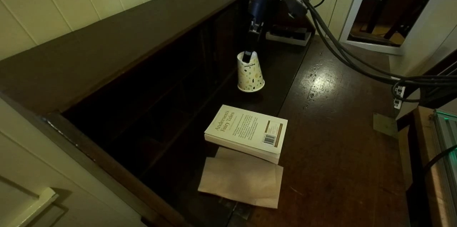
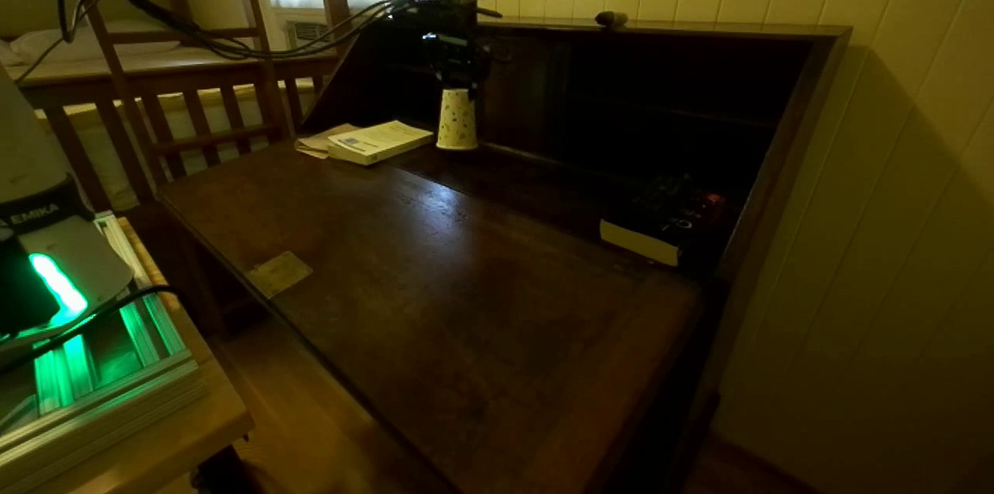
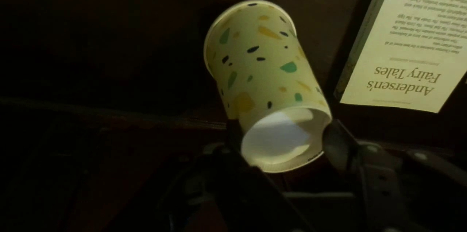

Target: Move the cup and pen to the bottom half of the desk, then place the pen on it

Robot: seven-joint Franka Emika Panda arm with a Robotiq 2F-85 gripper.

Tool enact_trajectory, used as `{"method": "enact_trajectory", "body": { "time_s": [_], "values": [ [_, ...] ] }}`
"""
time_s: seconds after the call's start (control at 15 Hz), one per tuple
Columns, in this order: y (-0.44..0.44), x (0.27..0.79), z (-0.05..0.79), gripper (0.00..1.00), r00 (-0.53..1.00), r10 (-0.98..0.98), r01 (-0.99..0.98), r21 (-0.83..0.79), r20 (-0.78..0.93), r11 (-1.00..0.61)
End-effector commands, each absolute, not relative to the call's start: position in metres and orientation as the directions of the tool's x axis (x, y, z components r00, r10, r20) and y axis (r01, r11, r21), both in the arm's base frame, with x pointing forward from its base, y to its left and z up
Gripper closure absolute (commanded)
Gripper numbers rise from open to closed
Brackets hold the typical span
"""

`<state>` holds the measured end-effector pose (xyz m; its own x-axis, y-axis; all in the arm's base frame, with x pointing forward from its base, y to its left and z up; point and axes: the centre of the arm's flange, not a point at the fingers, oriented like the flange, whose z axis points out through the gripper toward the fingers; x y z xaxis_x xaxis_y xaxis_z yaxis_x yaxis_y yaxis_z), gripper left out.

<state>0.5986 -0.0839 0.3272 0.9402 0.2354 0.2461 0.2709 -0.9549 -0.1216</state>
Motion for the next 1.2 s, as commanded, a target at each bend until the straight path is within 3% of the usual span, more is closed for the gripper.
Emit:
{"method": "enact_trajectory", "body": {
  "time_s": [0.0,0.47,0.53,0.6,0.67,0.87,1.13],
  "values": [
    [-0.073,0.597,0.323,0.66,0.960,0.185,0.210,-0.109,0.209,-0.972],
    [-0.071,0.596,0.327,0.66,0.967,0.152,0.174,-0.094,0.203,-0.980],
    [-0.071,0.596,0.327,0.47,0.967,0.151,0.171,-0.088,0.205,-0.981],
    [-0.071,0.596,0.328,0.16,0.967,0.151,0.171,-0.087,0.204,-0.981],
    [-0.072,0.596,0.329,0.16,0.967,0.152,0.173,-0.086,0.203,-0.981],
    [-0.071,0.594,0.333,0.02,0.962,0.180,0.199,-0.075,0.207,-0.977],
    [-0.072,0.595,0.344,0.00,0.958,0.182,0.200,-0.064,0.221,-0.978]
  ]
}}
